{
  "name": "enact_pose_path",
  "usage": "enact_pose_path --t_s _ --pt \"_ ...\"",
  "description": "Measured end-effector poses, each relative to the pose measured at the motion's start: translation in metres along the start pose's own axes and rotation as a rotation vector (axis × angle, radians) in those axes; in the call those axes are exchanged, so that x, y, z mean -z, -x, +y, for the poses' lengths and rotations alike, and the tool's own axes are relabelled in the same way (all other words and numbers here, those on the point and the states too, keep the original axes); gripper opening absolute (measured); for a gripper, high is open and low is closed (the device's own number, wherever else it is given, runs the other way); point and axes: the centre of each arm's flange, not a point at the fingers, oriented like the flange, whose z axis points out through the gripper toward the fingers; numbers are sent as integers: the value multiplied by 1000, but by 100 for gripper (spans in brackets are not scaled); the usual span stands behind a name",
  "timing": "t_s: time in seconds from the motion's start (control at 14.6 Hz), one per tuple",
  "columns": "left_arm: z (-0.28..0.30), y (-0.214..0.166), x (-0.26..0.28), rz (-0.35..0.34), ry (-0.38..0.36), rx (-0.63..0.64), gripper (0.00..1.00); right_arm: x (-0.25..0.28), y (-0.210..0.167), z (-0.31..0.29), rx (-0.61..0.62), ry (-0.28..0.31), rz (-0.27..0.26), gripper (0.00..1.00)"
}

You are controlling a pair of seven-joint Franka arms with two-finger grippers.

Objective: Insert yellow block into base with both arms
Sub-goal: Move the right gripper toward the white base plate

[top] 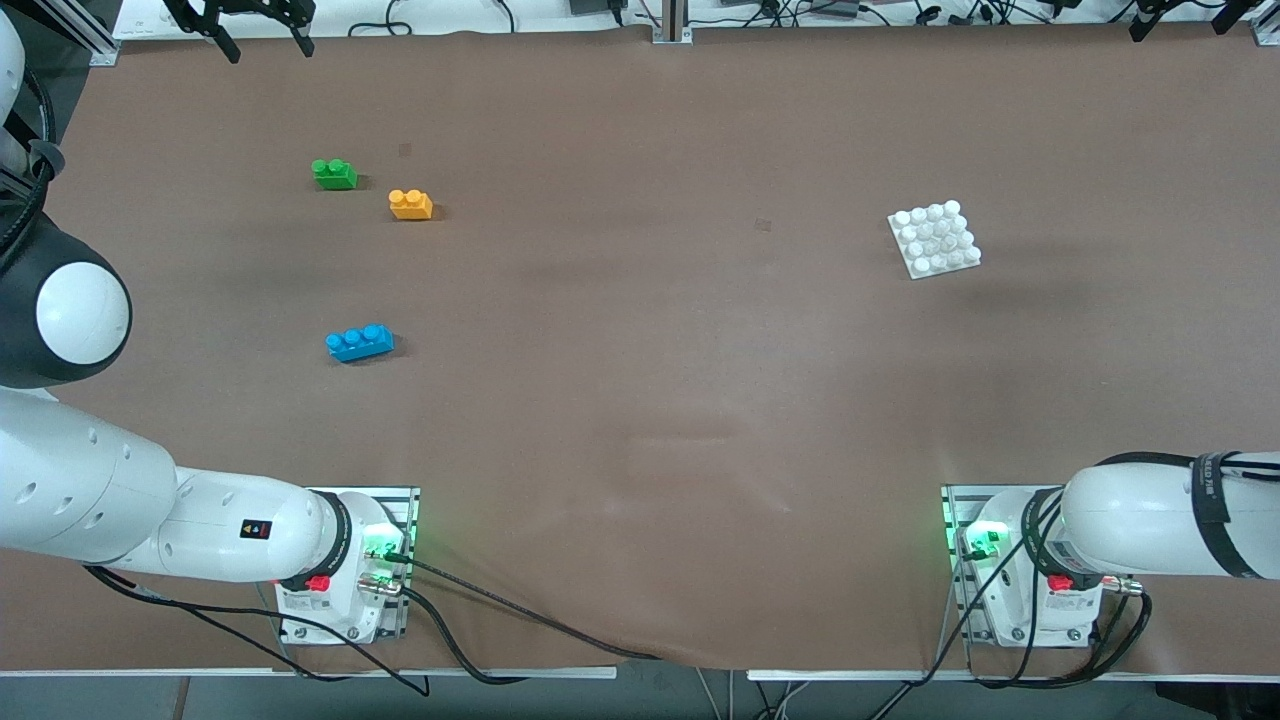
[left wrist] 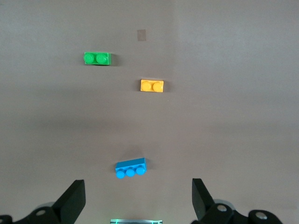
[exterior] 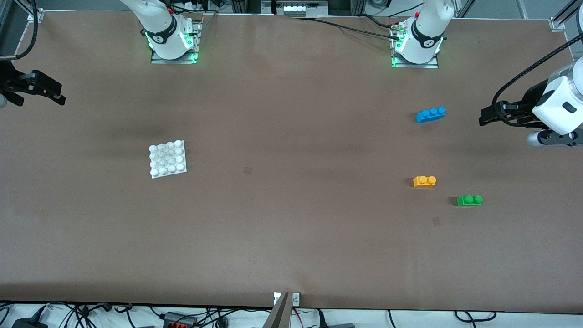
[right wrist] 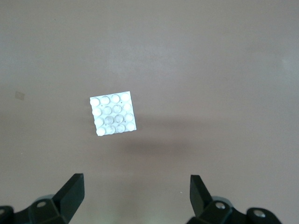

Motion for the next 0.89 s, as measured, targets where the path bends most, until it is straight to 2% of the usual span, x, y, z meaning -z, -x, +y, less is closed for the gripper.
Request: enact_pose_path --t_s 0.89 --pt "0 0 0 0 0 0 100 -5 -5 -2 -3 -19 -5 100"
